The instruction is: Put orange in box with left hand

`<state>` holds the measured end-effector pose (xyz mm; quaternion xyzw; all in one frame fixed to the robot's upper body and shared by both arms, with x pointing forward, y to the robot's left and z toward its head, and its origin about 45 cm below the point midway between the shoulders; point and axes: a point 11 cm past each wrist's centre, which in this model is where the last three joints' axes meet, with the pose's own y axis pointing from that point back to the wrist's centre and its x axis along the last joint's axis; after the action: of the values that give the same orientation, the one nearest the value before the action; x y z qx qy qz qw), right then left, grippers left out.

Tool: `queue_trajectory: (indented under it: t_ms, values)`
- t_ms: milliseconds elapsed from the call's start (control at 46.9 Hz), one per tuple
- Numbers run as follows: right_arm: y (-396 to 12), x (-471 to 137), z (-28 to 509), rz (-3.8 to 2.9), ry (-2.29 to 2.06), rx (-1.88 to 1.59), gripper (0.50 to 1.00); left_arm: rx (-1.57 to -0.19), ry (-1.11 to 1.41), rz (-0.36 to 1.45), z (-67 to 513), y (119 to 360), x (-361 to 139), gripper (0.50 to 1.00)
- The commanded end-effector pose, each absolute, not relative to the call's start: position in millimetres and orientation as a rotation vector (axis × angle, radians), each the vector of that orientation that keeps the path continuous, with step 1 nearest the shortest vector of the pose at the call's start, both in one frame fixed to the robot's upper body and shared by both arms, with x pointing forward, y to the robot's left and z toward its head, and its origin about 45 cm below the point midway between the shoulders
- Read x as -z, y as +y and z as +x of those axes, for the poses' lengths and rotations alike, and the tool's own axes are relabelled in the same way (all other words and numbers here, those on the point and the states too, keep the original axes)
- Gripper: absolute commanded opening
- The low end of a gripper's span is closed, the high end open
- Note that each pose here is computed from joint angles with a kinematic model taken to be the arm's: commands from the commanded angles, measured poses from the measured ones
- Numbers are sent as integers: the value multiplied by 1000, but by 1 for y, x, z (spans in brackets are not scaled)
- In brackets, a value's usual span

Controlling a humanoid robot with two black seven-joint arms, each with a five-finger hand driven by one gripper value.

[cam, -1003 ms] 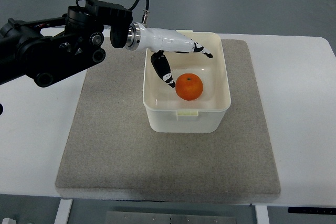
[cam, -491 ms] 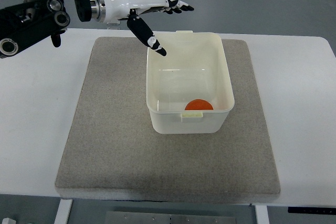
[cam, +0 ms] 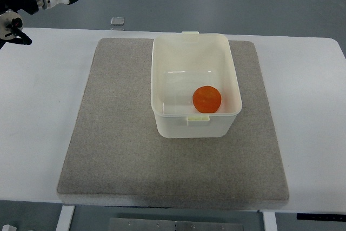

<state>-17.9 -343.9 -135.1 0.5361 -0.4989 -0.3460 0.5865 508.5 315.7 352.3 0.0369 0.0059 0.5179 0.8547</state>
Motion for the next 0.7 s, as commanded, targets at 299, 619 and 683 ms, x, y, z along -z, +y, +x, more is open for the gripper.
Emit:
queue_trajectory:
  t_ms: [299, 619, 683]
  values:
    - [-344, 135, -18, 1250, -1163, 806, 932, -1139, 448, -152, 489, 342, -291, 996]
    - [-344, 135, -18, 1249, -1165, 807, 932, -1138, 643, -291, 480, 357, -278, 996]
    - [-343, 135, -18, 1251, -1163, 808, 932, -1136, 645, -288, 479, 357, -276, 996]
